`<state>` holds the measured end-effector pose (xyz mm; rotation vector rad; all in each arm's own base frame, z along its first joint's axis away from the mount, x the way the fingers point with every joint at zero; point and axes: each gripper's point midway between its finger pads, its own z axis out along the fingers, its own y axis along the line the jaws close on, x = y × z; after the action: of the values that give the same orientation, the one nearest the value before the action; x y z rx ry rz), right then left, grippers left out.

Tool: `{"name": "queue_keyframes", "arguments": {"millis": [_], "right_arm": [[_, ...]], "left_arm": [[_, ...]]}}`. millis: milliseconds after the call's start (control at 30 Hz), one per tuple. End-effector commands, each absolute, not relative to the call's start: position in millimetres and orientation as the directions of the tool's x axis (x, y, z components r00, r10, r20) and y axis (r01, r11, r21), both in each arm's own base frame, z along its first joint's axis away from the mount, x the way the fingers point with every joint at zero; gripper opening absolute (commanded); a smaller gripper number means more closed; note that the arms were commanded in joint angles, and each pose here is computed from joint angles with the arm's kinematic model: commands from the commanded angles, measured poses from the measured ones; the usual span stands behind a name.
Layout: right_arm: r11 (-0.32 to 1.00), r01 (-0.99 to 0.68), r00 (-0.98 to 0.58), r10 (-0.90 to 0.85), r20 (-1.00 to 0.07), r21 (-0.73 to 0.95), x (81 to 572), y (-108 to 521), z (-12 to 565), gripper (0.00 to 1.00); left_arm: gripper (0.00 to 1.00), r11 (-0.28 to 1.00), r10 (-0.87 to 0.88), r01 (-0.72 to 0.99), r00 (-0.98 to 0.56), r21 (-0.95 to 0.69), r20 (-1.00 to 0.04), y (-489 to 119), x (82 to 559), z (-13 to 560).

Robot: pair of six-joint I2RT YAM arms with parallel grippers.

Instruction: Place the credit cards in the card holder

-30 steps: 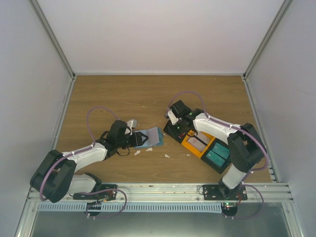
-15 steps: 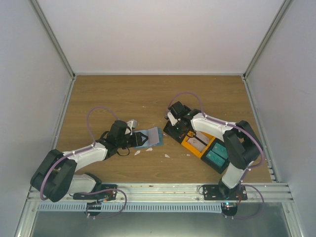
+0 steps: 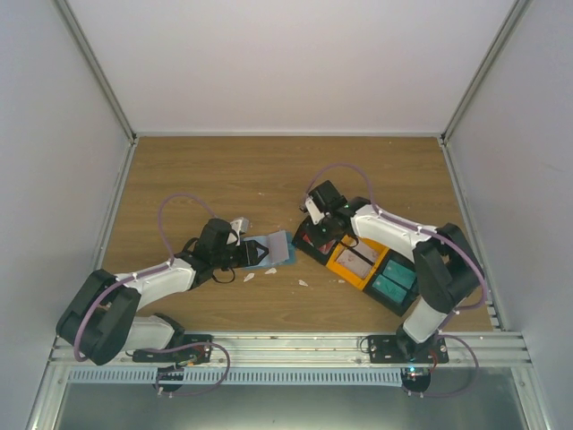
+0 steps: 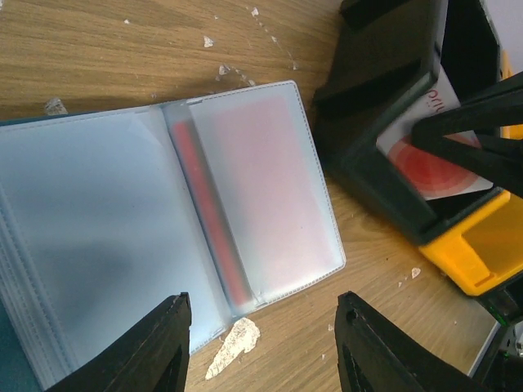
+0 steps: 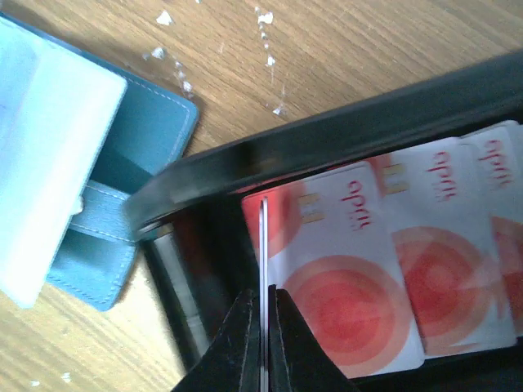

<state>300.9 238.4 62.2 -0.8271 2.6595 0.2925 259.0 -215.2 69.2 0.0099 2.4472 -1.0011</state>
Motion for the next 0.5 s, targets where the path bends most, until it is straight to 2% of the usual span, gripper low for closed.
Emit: {"name": "queue_keyframes", "arguments": {"millis": [0,333,467], "right_arm": [[0.833,-0.547,-0.784,-0.475,-0.4,0.083,301,232,72,0.0],[0.868,-0.484,-0.752,-0.351,-0.558,0.107,325,224,108,0.01],[0.887,-0.445,-0.721,-0.274,-0.636,0.122,335,215,127,0.01]], "left_arm": [[0.51,0.712,-0.174,0.232,-0.856,-0.663,-0.486,-221,266,82],[0.54,0.651,-0.178,0.283,-0.845,-0.705,-0.504,-237,275,108],[0.64,0.608,-0.18,0.312,-0.841,-0.73,-0.51,-247,280,122]]}}
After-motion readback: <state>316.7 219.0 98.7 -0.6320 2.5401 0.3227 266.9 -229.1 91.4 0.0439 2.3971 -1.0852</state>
